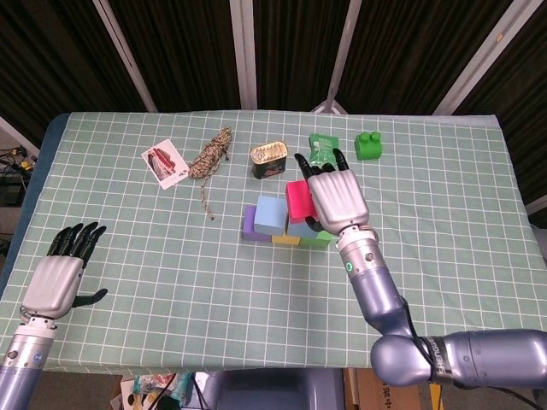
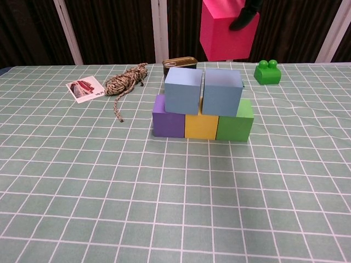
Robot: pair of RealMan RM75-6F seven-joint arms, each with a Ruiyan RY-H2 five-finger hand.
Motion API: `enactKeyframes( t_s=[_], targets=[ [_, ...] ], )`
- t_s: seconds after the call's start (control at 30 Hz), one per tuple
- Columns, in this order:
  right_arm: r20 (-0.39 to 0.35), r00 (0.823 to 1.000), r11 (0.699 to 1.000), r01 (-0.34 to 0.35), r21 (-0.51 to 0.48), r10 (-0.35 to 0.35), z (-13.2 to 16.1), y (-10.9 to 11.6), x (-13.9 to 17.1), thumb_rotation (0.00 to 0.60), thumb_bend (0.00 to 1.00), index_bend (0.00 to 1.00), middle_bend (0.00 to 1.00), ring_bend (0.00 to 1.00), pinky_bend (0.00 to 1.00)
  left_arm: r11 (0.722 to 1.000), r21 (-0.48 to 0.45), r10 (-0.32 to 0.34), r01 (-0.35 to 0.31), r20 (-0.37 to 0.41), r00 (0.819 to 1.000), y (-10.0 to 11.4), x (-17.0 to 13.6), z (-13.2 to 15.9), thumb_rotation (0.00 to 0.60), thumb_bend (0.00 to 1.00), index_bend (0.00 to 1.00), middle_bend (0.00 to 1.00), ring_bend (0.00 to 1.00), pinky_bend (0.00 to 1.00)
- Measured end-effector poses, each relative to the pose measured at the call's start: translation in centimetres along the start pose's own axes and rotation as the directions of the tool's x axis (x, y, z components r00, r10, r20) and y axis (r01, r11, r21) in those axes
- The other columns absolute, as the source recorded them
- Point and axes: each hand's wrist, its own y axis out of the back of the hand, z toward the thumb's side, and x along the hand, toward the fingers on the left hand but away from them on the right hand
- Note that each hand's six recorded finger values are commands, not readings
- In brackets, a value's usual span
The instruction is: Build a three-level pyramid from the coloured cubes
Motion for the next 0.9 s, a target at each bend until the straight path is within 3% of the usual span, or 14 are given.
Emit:
enactKeyframes(
  t_s=[0.17, 0.33, 0.57, 0.9],
  targets=[
    [0.064, 0.998, 0.999, -0.001, 0.049, -0.002, 1.2, 0.4, -0.9, 0.600, 0.32, 0.00, 0.46, 0.28, 0.00, 1.000, -0.006, -0.014, 0.014, 0.000, 1.000, -0.2, 0.0, -0.1, 0.600, 0.09, 0.00, 0.03, 0.01, 0.05],
    [0.148, 0.989, 0.999, -0.019, 0.028, 0.015, 1.9, 0.1, -1.3, 0.600, 0.32, 0.00, 0.46, 0.28, 0.00, 1.000, -0.014, -0.023, 0.023, -0.001, 1.000, -0.3, 0.0, -0.3, 0.600, 0.09, 0.00, 0.03, 0.01, 0.05],
    [0.194, 0.978, 0.993, -0.061, -0.099, 0.079, 2.4, -0.6, -1.5, 0.600, 0.32, 0.00, 0.47, 0.28, 0.00, 0.999, -0.016, -0.031, 0.031, -0.004, 0.999, -0.6, 0.0, -0.4, 0.600, 0.09, 0.00, 0.03, 0.01, 0.05],
    [0.188, 0.974, 0.968, -0.076, -0.238, 0.123, 2.1, -1.8, -1.5, 0.600, 0.32, 0.00, 0.47, 0.28, 0.00, 0.999, -0.009, -0.036, 0.036, -0.007, 0.999, -0.9, 0.2, -0.4, 0.600, 0.09, 0.00, 0.03, 0.01, 0.05]
  ],
)
